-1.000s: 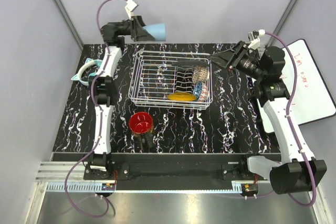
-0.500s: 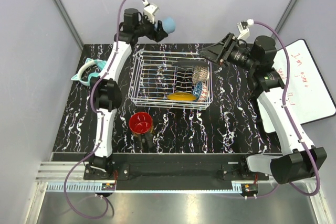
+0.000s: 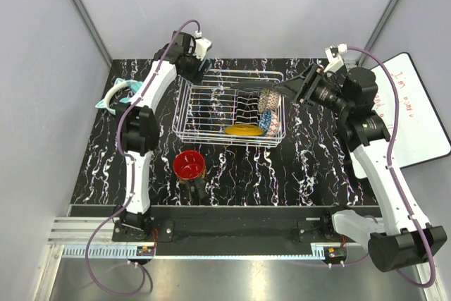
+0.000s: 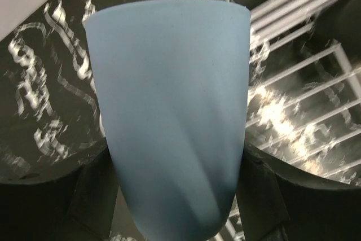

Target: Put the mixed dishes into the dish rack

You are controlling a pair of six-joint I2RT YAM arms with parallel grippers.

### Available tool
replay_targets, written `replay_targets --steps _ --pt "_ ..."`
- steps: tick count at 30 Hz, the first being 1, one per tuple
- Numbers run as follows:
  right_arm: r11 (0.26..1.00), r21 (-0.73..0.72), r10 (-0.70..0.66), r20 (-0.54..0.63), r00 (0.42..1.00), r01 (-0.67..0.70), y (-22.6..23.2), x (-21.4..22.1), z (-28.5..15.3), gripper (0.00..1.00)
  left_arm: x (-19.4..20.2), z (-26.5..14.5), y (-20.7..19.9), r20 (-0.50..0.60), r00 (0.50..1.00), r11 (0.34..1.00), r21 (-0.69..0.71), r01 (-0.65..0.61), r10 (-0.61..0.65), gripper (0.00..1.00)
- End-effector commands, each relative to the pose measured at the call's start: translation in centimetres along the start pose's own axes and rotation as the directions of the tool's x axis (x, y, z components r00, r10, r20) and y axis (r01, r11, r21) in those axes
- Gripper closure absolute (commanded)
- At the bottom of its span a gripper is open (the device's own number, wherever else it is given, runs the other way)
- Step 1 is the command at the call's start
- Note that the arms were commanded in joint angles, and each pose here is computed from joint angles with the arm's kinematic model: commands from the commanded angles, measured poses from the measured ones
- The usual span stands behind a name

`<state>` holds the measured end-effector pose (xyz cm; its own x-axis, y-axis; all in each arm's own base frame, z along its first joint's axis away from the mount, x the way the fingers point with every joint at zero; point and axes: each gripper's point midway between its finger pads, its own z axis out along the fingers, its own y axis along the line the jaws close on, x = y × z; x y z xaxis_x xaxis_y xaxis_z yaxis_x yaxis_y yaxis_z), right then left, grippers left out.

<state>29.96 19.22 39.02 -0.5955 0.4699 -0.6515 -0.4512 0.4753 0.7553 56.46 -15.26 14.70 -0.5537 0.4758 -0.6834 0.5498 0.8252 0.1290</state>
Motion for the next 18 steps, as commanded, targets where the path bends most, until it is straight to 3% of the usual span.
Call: replay_targets --steps 1,8,10,14,18 --pt "0.999 0.021 -0.046 0.024 0.999 0.045 -0.7 0.4 -1.0 0.41 -3.0 -6.5 -0.1 0.02 0.988 0.982 -0.113 -0.151 0.155 1.0" --pt "0.999 0.033 -0.032 0.007 0.999 0.032 -2.3 2.1 -1.1 0.41 -6.7 -12.5 -1.2 0.151 0.978 0.984 -0.12 -0.129 0.146 1.0" --pt "0.999 0.037 -0.033 0.002 0.999 0.033 -2.6 2.4 -1.1 0.42 -7.2 -14.4 -2.0 0.158 0.966 0.974 -0.13 -0.183 0.203 1.0" --pt "0.998 0.031 -0.049 0.006 0.999 0.049 -2.4 2.6 -1.5 0.42 -2.5 -14.4 -4.4 -0.016 0.948 0.948 -0.029 -0.318 0.317 1.0" --pt "0.998 0.029 -0.054 0.012 0.998 0.054 -2.2 2.8 -1.9 0.43 3.3 -12.7 -6.3 -0.186 0.877 0.893 0.18 -0.412 0.442 1.0"
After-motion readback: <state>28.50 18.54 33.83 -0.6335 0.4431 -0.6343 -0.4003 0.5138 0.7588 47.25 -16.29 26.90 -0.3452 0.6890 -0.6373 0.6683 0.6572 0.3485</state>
